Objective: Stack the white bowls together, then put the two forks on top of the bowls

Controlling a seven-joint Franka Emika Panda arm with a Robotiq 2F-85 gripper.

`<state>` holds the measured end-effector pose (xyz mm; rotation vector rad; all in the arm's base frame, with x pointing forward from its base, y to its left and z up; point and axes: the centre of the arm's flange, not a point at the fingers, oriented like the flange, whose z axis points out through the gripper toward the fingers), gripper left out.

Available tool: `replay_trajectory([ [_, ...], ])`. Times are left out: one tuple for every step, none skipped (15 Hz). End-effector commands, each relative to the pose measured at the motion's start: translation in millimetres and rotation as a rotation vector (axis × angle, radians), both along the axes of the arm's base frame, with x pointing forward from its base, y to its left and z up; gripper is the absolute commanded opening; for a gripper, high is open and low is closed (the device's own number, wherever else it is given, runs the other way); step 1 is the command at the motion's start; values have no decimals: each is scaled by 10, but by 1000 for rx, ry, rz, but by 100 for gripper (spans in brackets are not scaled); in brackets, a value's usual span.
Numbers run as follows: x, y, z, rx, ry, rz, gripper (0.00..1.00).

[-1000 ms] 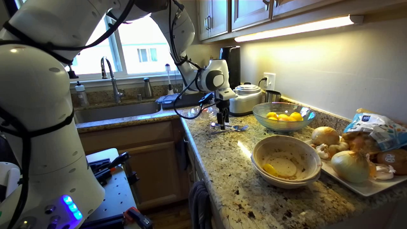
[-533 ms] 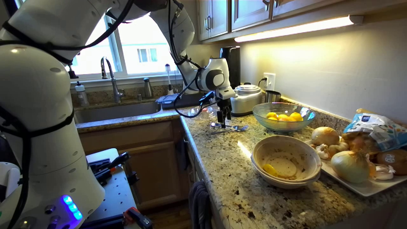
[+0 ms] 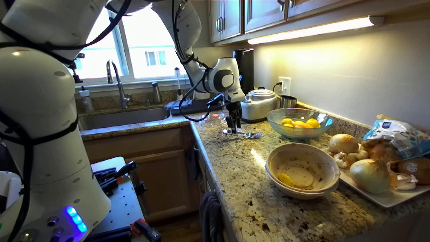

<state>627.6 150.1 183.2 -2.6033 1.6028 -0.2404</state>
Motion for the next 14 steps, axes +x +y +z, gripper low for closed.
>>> replay_trajectory([
  [-280, -25, 142, -6, 9, -38, 60],
  [-291, -30, 133, -3, 15, -42, 59],
  [-301, -35, 120, -5, 20, -45, 59],
  [-298, -44, 81, -7, 25, -49, 57],
  [-294, -56, 44, -3, 29, -51, 57],
  [-277, -67, -5, -2, 36, -53, 58],
  [-265, -74, -39, -2, 35, -50, 59],
  [-238, -80, -80, -2, 32, -50, 59],
  [-206, -80, -114, -3, 28, -46, 62],
  [-185, -77, -142, -5, 25, -42, 62],
  [-170, -75, -161, -3, 25, -39, 63],
  [-146, -71, -181, -2, 27, -38, 62],
  [-130, -66, -196, -3, 27, -33, 63],
  [-109, -58, -215, 0, 28, -30, 62],
])
